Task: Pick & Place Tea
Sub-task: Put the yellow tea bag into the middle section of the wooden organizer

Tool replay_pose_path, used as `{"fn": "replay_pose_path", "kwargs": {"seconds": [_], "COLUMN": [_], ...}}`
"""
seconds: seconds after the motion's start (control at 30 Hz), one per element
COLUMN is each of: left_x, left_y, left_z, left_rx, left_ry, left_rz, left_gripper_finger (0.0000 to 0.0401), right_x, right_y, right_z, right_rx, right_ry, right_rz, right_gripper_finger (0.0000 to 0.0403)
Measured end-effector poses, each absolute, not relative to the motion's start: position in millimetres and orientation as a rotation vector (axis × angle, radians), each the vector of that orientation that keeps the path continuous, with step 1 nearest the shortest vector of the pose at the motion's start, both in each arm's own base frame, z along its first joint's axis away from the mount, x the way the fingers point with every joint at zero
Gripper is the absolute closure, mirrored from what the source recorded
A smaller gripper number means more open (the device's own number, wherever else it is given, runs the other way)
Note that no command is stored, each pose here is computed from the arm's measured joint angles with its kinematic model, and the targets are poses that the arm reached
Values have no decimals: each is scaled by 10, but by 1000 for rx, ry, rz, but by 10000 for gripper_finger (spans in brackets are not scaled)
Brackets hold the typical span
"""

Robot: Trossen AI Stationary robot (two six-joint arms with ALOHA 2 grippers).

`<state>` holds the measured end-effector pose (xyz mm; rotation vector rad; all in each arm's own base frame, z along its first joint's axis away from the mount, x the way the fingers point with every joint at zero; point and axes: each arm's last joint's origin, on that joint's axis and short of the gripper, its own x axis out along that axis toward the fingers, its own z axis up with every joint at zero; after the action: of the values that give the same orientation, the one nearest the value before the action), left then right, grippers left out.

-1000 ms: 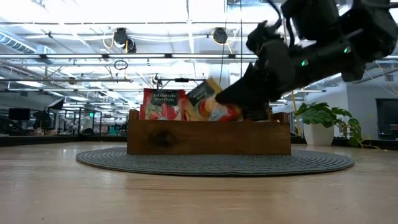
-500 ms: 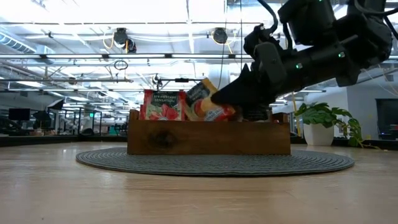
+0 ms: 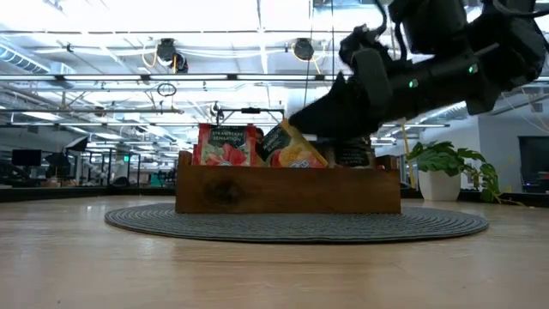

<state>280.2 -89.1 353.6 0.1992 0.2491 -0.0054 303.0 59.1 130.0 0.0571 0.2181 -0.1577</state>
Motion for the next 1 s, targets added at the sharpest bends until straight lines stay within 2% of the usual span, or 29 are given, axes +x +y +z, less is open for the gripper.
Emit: {"fn": "replay_pose_path", "kwargs": {"seconds": [0.17,0.3,0.4,0.5,0.57,0.73,0.87,1.0], "left_x": [2796,2792,2792,2792,2792,2795,2795,2792], "left_y": [-889,-887,-887,-887,-887,-877,-877,-876], "left_z": [3514,3497,3498,3498,3498,3487,3485,3478], "left_rx": [210,213,219,225,232,238,236,232], "left_ry": [272,290,290,290,290,300,302,308], "left_rz": [-7,-7,-8,-9,-9,9,10,10], "left_gripper_finger": [268,268,268,268,268,268,268,268], "right_x": [2982,2927,2987,3089,3138,3282,3356,3365], "right_y": [630,670,688,736,807,726,654,596], "right_z": [1495,1638,1708,1761,1788,1723,1567,1521], "right_rx": [-52,-111,-68,-89,-166,-195,-173,-239], "right_ry": [185,219,380,502,538,695,732,740], "right_rz": [-224,-168,-50,29,46,15,18,-144], "right_gripper_finger": [212,230,278,365,390,401,402,403]}}
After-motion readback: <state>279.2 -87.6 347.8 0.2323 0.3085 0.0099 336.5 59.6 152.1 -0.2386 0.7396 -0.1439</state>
